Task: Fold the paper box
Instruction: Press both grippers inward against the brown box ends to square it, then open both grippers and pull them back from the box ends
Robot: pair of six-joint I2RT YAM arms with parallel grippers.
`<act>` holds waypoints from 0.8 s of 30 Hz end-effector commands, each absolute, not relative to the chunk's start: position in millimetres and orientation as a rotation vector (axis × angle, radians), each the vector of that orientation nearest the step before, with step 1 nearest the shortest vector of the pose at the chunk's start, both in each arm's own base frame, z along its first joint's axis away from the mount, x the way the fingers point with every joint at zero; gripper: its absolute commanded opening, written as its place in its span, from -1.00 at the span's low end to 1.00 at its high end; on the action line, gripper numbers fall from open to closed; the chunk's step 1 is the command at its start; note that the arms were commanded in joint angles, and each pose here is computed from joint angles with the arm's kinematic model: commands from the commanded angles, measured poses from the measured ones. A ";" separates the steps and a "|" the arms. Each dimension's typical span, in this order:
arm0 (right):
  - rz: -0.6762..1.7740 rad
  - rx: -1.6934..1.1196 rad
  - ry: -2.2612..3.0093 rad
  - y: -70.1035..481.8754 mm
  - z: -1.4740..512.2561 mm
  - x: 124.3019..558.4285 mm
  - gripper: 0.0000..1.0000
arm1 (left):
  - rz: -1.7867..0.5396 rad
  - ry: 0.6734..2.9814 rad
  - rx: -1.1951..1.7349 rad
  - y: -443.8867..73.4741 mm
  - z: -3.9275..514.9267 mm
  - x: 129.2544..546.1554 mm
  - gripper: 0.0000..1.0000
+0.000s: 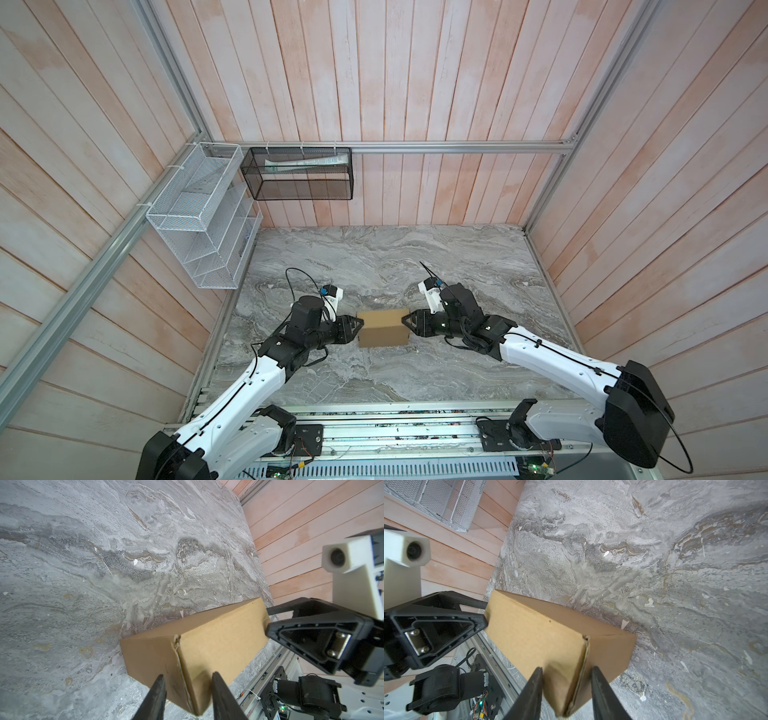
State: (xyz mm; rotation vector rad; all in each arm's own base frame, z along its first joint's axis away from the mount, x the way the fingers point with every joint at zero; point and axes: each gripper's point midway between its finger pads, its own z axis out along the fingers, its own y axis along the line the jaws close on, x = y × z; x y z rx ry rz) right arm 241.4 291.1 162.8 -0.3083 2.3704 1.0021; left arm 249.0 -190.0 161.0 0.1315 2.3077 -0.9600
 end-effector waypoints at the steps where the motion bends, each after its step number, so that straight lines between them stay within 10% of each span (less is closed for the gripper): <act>1: 0.968 -0.306 2.460 282.2 139.5 224.2 -0.21 | -0.975 2.375 0.112 -185.4 143.6 233.1 -0.23; 24: 0.993 -0.286 2.471 281.7 130.1 196.1 -0.22 | -1.033 2.410 0.080 -184.3 132.4 206.8 -0.29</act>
